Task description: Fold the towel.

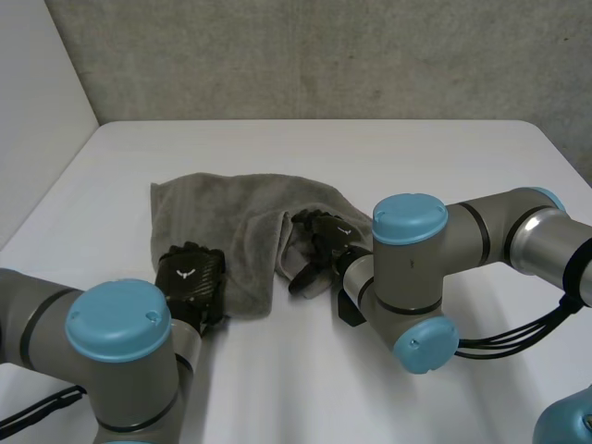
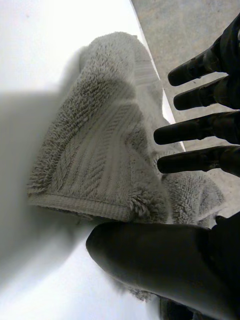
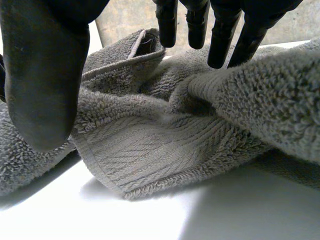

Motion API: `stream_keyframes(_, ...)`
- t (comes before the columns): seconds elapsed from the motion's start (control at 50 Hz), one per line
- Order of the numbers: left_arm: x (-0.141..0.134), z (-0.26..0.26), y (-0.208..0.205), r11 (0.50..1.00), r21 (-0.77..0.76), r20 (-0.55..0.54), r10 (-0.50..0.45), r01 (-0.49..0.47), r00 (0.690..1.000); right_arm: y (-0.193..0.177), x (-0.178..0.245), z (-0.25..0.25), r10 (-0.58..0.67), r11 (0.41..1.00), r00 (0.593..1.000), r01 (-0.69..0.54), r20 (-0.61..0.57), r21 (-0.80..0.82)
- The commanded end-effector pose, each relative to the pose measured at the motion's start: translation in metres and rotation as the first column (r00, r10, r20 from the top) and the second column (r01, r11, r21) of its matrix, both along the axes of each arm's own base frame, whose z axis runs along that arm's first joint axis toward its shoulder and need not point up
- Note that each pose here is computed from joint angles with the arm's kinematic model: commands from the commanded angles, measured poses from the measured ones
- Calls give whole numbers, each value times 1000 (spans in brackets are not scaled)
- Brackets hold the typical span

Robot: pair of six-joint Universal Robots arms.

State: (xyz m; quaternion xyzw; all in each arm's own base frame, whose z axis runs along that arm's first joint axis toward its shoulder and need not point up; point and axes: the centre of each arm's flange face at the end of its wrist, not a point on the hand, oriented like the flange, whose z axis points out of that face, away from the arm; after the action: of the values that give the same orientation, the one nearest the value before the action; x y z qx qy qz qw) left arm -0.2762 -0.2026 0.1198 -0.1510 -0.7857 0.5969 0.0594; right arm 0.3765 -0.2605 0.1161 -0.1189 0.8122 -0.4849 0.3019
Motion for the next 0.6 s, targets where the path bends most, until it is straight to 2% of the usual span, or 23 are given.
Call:
stream_keyframes(0.02,-4,-13,-5,1000,11,16,-5,5,1000,-3,1,-4,-3,1000,1000,3,-3,-1)
stream_keyframes(0.16,-5,-15,-11,1000,-8,74,-16,17,997,-1,2,-8,8,1000,1000,-8,-6,6)
stream_keyframes(0.44,0,-2,-21,999,-38,57,6,-4,998,-1,3,-5,40,999,999,-40,13,7)
stream_keyframes(0.5,5,9,-28,998,-63,40,27,-24,999,-3,5,3,80,997,996,-80,36,-2)
stream_keyframes(0.6,13,31,-41,993,-111,-1,36,-36,999,-13,1,50,116,989,990,-107,80,-102)
